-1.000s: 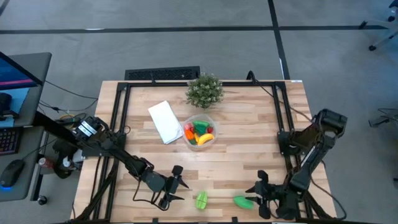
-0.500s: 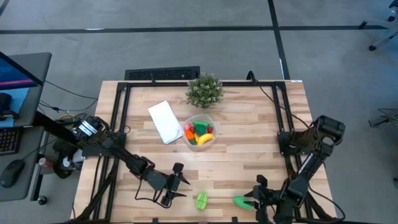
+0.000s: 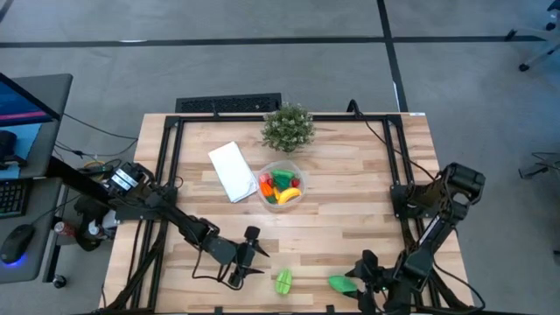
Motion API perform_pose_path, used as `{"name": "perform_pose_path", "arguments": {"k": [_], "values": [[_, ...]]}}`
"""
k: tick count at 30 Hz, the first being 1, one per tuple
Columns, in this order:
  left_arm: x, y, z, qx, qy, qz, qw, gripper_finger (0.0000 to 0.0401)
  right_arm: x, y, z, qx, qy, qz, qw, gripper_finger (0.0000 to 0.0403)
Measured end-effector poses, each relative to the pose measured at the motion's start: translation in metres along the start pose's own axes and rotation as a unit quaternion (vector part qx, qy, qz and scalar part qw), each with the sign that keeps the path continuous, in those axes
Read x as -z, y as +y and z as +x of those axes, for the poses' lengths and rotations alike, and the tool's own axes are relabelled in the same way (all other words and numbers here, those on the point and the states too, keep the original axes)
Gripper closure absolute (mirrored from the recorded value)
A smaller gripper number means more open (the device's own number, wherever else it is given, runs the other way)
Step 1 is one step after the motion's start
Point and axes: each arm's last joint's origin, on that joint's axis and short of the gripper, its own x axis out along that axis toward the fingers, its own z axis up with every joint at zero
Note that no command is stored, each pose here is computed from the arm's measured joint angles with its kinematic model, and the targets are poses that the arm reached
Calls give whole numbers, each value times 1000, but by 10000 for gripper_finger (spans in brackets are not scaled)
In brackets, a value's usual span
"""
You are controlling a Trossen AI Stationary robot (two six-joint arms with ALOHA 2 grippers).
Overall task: Pick and placing Produce into tupperware
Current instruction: Put the green corn into the transparent bin
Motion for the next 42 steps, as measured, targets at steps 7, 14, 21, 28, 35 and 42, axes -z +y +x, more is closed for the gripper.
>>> {"name": "perform_pose_path", "arguments": {"k": [7, 14, 21, 28, 35, 42], "values": [[0, 2, 1, -4, 0, 0, 1000, 168, -3, -1, 4, 3, 8, 6, 1000, 101], [1, 3, 0, -4, 7, 1, 1000, 168, 8, -8, 28, 21, 56, -1, 998, 101], [1, 3, 0, -4, 8, 1, 1000, 168, 7, -9, 34, 21, 62, 4, 998, 101], [2, 3, 0, -4, 9, 1, 1000, 168, 7, -10, 35, 25, 59, 4, 998, 101], [2, 3, 0, -5, 9, 1, 1000, 168, 7, -10, 35, 25, 59, 3, 998, 103], [2, 3, 0, -5, 12, 0, 1000, 168, 7, -11, 35, 30, 58, 0, 998, 149]]}}
